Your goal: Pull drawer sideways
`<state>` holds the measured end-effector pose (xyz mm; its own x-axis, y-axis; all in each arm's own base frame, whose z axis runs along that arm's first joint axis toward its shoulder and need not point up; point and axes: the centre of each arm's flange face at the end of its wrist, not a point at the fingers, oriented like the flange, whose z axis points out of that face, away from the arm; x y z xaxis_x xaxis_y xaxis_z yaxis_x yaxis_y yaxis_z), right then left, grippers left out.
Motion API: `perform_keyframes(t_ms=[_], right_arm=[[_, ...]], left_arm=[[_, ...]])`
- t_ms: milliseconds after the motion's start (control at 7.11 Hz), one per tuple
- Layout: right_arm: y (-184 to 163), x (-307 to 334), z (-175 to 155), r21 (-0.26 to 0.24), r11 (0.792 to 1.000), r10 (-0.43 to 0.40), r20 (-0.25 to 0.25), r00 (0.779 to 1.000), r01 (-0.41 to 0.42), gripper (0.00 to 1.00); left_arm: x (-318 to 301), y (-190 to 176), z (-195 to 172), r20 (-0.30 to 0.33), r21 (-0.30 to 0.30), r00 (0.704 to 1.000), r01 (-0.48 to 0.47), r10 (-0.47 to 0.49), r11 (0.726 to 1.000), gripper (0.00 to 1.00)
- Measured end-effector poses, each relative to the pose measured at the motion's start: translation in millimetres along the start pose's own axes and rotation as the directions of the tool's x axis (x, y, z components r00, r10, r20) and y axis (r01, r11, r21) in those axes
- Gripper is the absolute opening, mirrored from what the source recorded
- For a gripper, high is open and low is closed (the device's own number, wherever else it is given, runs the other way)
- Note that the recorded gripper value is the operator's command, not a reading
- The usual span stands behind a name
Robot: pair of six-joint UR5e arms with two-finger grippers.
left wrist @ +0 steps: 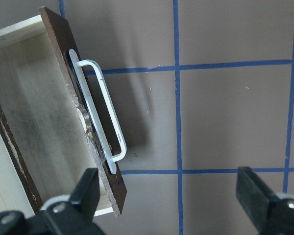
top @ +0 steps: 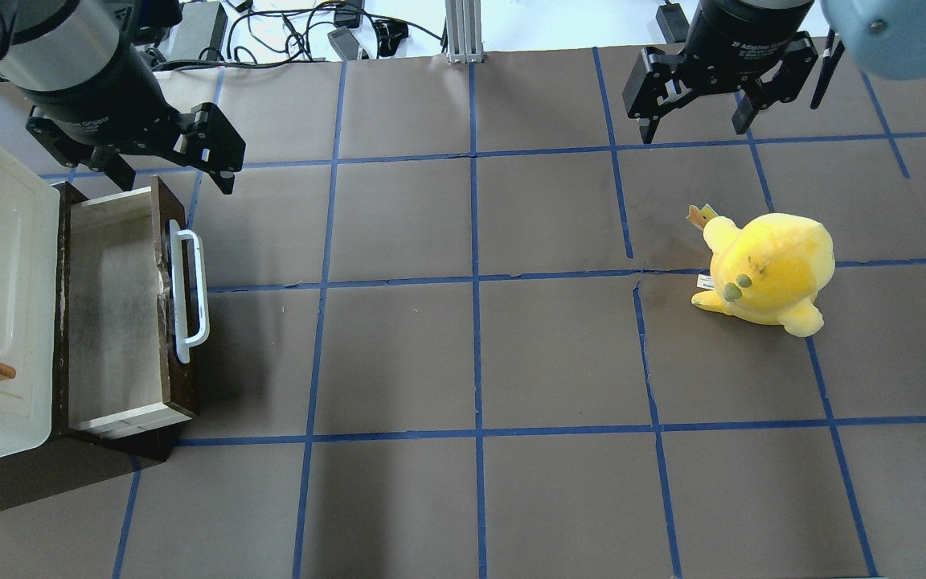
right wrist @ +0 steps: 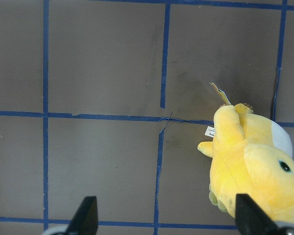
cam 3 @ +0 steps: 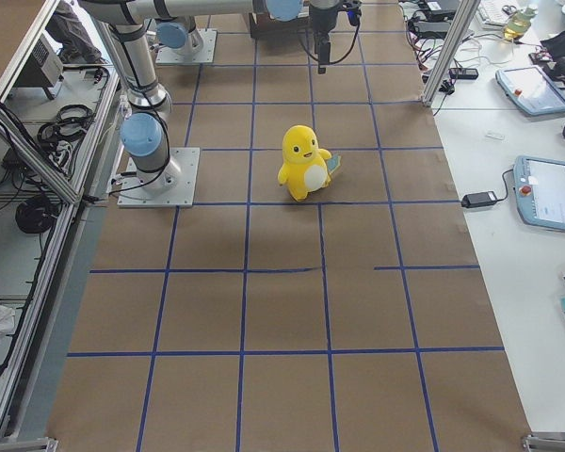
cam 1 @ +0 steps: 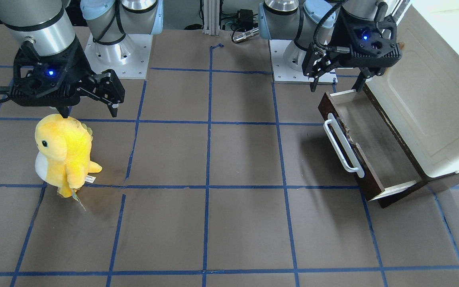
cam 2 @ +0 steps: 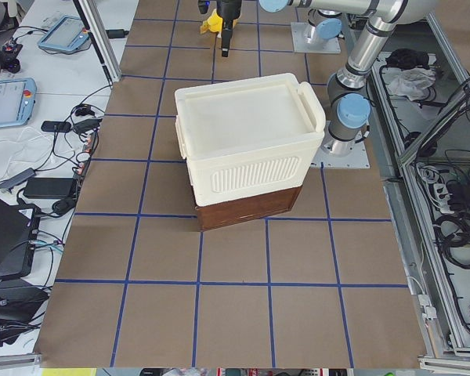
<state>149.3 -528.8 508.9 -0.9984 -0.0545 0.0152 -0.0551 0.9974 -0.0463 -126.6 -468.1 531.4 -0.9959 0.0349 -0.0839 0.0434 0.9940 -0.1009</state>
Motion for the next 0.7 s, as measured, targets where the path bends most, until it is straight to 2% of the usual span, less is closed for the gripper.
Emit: perform_keyframes(t_ms=[422, 704], right_arm=[[0.0, 0.0, 0.0, 0.000, 1.000, 0.000, 0.000, 1.000, 0.000, 1.00], [0.0, 0.0, 0.0, 0.000, 1.000, 0.000, 0.000, 1.000, 0.000, 1.00]], left_arm=[[7.7, 6.0, -6.2, -0.073, 0.018, 0.997, -0.011, 0.012, 1.000, 1.00], [8.7, 11.2, -12.7, -0.085, 0.028, 0.996, -0.017, 0.020, 0.999, 1.00]])
